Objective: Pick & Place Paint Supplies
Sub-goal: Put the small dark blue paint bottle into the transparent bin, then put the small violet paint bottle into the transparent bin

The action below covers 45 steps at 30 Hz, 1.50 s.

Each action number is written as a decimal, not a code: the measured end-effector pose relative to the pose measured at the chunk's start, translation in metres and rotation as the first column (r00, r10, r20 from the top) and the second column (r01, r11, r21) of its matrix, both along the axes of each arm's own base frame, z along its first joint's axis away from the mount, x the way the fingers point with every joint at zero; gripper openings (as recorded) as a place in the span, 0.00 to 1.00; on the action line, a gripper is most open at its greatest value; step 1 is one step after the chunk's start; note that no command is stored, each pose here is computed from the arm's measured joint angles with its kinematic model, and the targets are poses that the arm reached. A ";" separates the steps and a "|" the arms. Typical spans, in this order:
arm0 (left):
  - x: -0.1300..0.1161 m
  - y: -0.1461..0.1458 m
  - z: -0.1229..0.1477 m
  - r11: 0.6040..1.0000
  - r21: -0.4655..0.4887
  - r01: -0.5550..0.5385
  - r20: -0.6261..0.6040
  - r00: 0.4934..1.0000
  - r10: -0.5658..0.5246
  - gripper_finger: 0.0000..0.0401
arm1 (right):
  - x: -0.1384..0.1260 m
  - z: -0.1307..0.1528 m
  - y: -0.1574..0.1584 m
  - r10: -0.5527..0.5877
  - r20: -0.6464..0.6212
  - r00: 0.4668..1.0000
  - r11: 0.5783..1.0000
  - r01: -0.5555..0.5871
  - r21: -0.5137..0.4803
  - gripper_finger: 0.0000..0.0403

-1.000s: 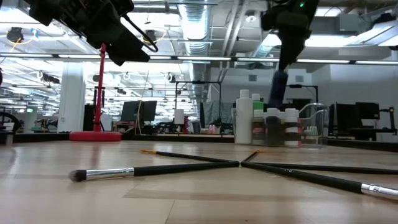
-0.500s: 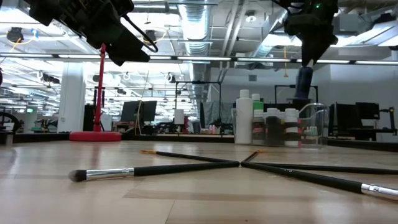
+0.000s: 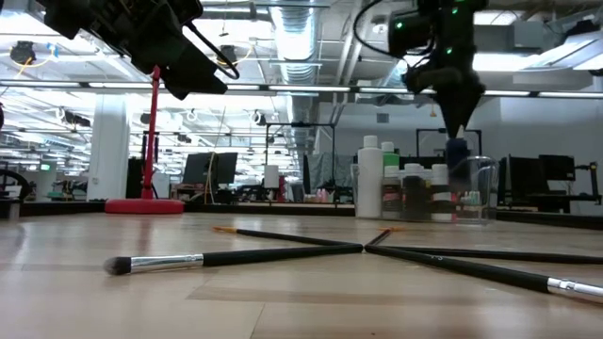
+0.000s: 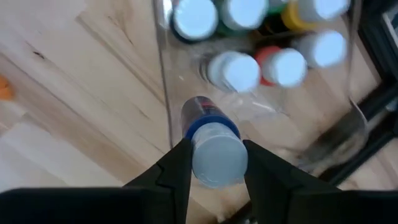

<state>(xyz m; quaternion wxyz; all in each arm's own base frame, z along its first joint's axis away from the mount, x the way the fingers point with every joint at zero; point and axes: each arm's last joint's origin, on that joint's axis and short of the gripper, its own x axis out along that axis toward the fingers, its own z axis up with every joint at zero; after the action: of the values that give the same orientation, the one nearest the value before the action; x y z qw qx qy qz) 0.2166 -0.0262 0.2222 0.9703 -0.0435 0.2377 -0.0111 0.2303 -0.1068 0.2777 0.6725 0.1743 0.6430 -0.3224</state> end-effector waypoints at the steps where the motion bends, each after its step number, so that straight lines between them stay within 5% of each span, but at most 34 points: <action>1: 0.000 0.000 0.000 1.000 0.000 0.000 0.000 1.000 0.000 0.49 | 0.003 -0.003 -0.001 0.009 0.000 1.000 1.000 -0.009 0.000 0.31; 20: 0.000 0.000 0.000 1.000 0.003 0.001 -0.001 1.000 -0.001 0.49 | 0.028 -0.036 -0.025 0.054 -0.022 0.998 0.999 -0.054 0.006 0.29; 34: 0.000 0.000 0.000 1.000 0.003 0.001 -0.001 1.000 -0.001 0.49 | 0.027 -0.035 -0.026 0.059 -0.022 0.998 0.998 -0.059 0.002 0.40; 45: -0.010 0.001 0.015 1.000 -0.023 -0.002 0.075 0.997 0.004 0.49 | 0.008 0.010 -0.012 0.070 0.033 0.997 0.997 -0.069 -0.028 0.39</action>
<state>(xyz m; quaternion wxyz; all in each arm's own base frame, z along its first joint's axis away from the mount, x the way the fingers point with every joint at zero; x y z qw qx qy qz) 0.2063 -0.0255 0.2373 0.9780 -0.0543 0.2007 -0.0138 0.2387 -0.1183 0.2873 0.6963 0.1482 0.6328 -0.3044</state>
